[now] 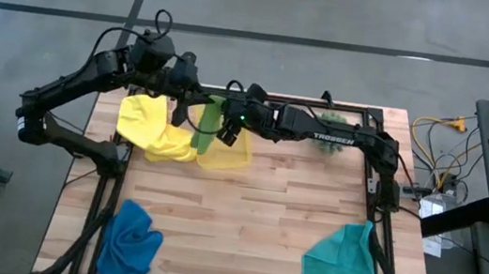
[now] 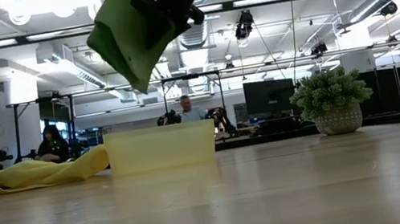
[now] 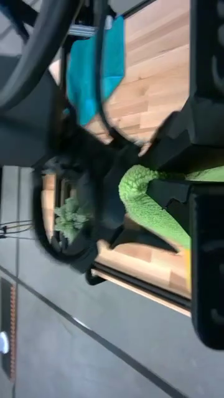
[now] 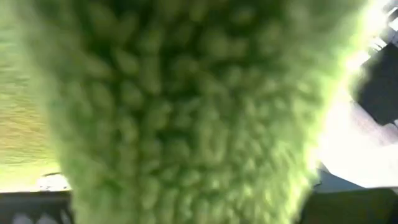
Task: Fold microfiber towels
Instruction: Put the green microfiber cloth into the yellow bin
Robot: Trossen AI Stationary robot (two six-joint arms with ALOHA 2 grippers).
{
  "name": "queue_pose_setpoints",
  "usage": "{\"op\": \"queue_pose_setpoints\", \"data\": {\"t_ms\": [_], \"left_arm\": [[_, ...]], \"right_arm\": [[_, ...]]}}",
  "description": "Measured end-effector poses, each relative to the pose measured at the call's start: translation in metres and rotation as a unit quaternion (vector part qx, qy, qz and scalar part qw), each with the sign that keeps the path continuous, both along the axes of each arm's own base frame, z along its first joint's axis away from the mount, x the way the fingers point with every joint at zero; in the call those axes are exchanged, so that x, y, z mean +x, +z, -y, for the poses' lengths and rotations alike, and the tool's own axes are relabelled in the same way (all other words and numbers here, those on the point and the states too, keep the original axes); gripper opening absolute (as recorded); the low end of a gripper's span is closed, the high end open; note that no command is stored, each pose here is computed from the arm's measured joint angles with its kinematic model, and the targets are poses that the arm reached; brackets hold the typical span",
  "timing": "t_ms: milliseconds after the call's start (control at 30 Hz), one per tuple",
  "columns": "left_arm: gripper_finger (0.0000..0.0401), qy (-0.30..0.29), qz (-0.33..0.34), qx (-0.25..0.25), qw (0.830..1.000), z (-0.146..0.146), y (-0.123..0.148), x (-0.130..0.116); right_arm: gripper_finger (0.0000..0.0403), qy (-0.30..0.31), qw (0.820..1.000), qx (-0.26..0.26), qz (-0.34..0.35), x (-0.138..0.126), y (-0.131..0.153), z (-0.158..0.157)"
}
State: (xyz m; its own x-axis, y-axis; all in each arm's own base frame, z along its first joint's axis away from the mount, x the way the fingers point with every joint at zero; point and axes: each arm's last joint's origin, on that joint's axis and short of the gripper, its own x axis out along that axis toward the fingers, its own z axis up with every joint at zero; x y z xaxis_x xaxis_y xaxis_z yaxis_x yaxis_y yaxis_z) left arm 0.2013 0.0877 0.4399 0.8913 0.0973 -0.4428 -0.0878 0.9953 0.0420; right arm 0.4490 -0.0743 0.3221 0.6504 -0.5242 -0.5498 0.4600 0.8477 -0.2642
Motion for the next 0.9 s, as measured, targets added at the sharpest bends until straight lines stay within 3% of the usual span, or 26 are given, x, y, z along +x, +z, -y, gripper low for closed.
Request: {"op": "queue_pose_setpoints", "data": {"t_ms": [467, 900], "left_arm": [[0.0, -0.016, -0.037, 0.015, 0.999, 0.001, -0.006, -0.003], [0.0, -0.016, -0.039, 0.017, 0.999, 0.001, -0.007, -0.003]], "right_arm": [[0.0171, 0.1, 0.995, 0.025, -0.015, -0.013, 0.017, -0.005], [0.0023, 0.165, 0.984, 0.059, -0.023, -0.04, 0.04, 0.006]]}}
